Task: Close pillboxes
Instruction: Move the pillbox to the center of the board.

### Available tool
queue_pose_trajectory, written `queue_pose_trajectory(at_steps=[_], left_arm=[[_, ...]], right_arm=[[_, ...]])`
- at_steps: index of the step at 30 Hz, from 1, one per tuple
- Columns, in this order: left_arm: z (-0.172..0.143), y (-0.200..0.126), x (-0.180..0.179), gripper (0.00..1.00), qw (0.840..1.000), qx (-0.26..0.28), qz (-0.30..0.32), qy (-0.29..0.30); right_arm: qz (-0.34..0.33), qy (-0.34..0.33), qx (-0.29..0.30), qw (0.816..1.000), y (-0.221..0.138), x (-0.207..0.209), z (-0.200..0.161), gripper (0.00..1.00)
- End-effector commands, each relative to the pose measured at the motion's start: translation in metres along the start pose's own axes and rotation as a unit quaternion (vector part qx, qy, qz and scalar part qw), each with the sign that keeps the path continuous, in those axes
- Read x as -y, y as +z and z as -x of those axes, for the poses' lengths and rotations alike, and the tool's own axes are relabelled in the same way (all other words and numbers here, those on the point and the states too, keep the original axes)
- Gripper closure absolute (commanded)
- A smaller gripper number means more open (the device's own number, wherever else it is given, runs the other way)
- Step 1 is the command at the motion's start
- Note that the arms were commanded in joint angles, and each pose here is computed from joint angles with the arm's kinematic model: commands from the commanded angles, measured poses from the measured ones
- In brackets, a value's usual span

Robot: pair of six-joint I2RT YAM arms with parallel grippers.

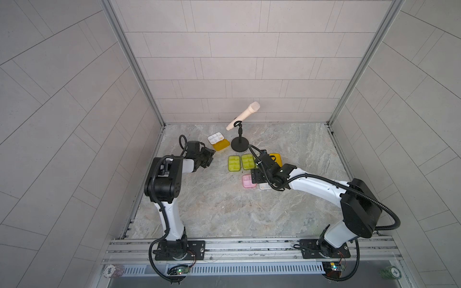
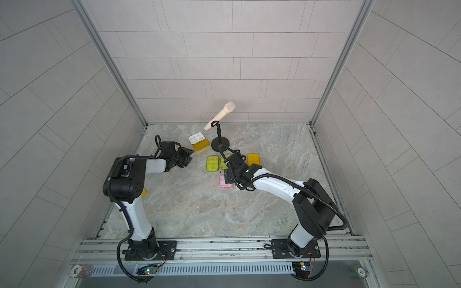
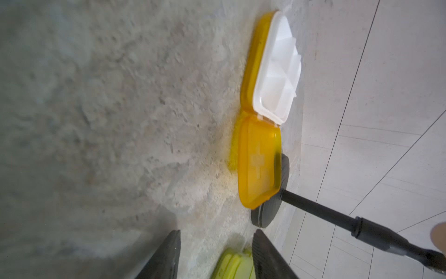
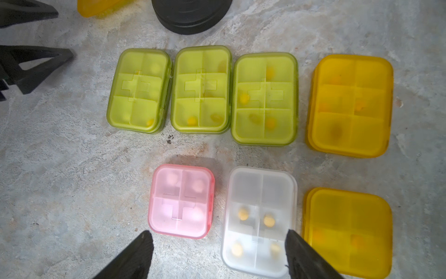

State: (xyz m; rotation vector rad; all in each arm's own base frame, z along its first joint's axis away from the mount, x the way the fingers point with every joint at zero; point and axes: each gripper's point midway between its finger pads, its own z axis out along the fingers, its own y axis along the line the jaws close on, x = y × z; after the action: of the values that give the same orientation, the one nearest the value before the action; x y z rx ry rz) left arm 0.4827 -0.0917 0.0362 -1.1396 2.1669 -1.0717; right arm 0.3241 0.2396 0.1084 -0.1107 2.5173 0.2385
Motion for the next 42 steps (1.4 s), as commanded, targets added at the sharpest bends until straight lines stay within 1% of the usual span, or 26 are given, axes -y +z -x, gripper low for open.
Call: queue_pose_trajectory(at_steps=[1, 3, 8, 11, 17, 19, 23, 27, 34, 42], left_arm=[[0.023, 0.004, 0.026, 0.47, 0.998, 0.047, -0.048, 0.002], [0.026, 0.013, 0.026, 0.47, 0.998, 0.046, -0.050, 0.008], [0.030, 0.030, 0.022, 0.47, 0.997, 0.045, -0.067, -0.004], [0.031, 0.037, 0.020, 0.50, 0.996, 0.042, -0.074, -0.014], [0.024, 0.047, 0.021, 0.57, 0.996, 0.028, -0.080, -0.015], [0.022, 0.050, 0.022, 0.58, 0.996, 0.023, -0.080, -0.015], [0.015, 0.051, 0.023, 0.59, 0.997, 0.015, -0.078, -0.010], [0.013, 0.051, 0.019, 0.66, 0.997, 0.013, -0.073, -0.011], [0.013, 0.049, 0.022, 0.78, 0.997, 0.013, -0.080, -0.011], [0.014, 0.045, 0.026, 0.82, 0.995, 0.019, -0.092, -0.018]], right_arm=[[-0.001, 0.001, 0.012, 1.000, -0.009, 0.005, 0.005, 0.13], [-0.001, 0.002, 0.012, 1.000, -0.008, 0.006, 0.005, 0.13], [0.001, 0.002, 0.011, 1.000, -0.008, 0.005, 0.007, 0.14], [0.001, 0.002, 0.013, 1.000, -0.009, 0.005, 0.008, 0.14], [-0.002, 0.005, 0.012, 1.000, -0.010, 0.006, 0.007, 0.14], [-0.002, 0.006, 0.011, 1.000, -0.009, 0.006, 0.007, 0.14], [-0.004, 0.006, 0.008, 1.000, -0.006, 0.007, 0.005, 0.14], [-0.004, 0.006, 0.007, 1.000, -0.005, 0.006, 0.005, 0.14], [-0.002, 0.008, 0.008, 1.000, -0.004, 0.006, 0.005, 0.15], [0.002, 0.010, 0.006, 1.000, -0.003, 0.005, 0.003, 0.15]])
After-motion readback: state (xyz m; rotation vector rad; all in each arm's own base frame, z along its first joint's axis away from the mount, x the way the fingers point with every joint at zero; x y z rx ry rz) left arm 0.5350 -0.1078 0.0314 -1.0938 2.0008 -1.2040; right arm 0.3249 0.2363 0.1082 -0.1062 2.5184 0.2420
